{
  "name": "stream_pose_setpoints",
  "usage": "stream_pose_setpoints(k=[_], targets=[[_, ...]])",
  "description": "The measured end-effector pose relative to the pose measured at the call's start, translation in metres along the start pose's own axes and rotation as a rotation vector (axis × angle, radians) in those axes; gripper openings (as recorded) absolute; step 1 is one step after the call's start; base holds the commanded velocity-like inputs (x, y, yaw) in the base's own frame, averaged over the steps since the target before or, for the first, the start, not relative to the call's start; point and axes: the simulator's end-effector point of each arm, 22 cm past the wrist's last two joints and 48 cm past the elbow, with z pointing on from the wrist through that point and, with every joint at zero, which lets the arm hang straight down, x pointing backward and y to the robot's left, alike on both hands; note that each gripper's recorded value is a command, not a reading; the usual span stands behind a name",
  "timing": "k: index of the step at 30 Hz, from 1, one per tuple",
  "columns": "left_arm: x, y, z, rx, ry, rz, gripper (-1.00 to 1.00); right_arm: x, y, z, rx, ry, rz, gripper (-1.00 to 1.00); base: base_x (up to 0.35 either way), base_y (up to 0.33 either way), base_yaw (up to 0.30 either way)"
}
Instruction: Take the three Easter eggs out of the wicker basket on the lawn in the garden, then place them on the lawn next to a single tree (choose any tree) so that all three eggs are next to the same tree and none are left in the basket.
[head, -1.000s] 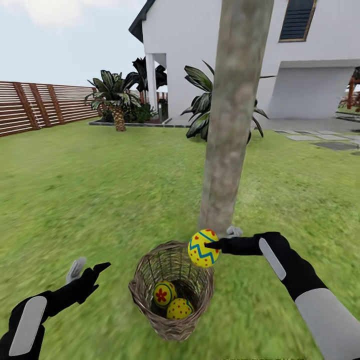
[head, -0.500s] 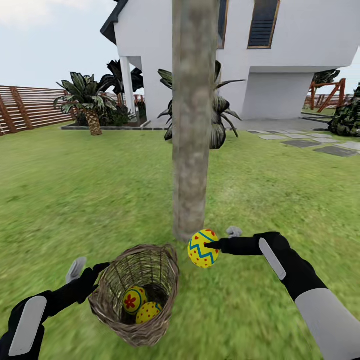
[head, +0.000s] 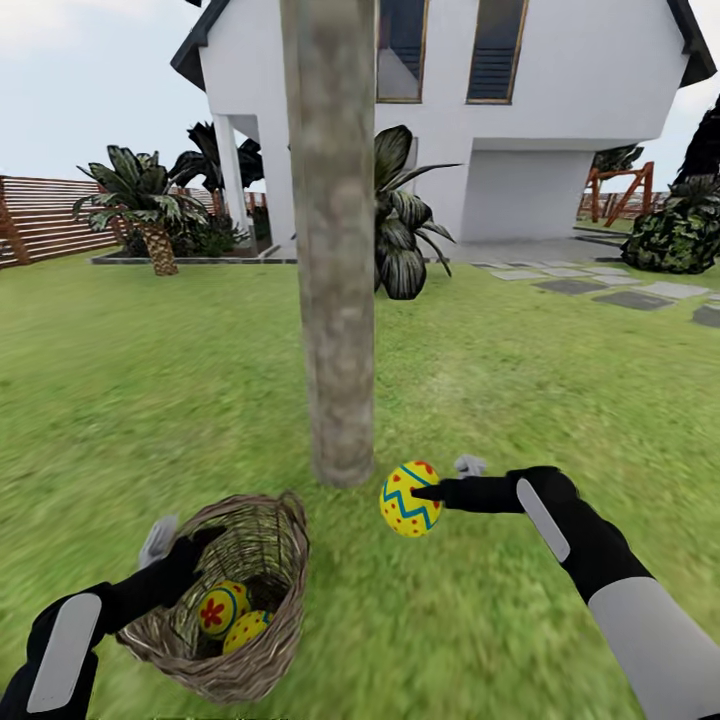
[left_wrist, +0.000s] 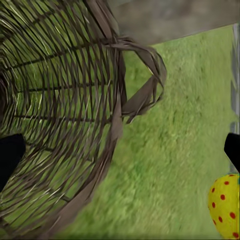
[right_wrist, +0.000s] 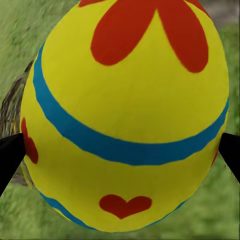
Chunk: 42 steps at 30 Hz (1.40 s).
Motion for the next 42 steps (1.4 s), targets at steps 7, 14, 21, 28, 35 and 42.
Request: stream_pose_setpoints(k=[7, 14, 21, 28, 35, 42], targets=[[0.000, 0.000, 0.000, -0.001, 0.000, 0.001, 1.00, -0.001, -0.015, 0.000, 0.073, -0.005, -0.003, -1.00, 0.087, -0.255, 0.287], [0.000, 0.000, 0.000, 0.000, 0.000, 0.001, 1.00, -0.004, -0.018, 0.000, 0.087, -0.015, -0.009, -1.00, 0.135, -0.309, 0.290], [0.000, -0.001, 0.000, 0.000, -0.001, 0.002, 1.00, -0.005, -0.044, 0.000, 0.191, -0.038, -0.012, -1.00, 0.136, -0.310, 0.291], [0.012, -0.010, 0.006, 0.018, 0.018, 0.000, 1.00, 0.015, -0.076, 0.019, 0.298, -0.044, 0.022, -1.00, 0.087, -0.202, 0.237], [0.028, -0.025, 0.012, 0.038, 0.052, 0.033, 1.00, 0.066, -0.120, 0.056, 0.503, -0.046, -0.057, -1.00, 0.001, -0.003, 0.008], [0.027, -0.061, 0.006, 0.135, 0.051, 0.076, 1.00, 0.066, -0.125, 0.057, 0.513, -0.074, -0.080, -1.00, 0.000, 0.000, 0.000]])
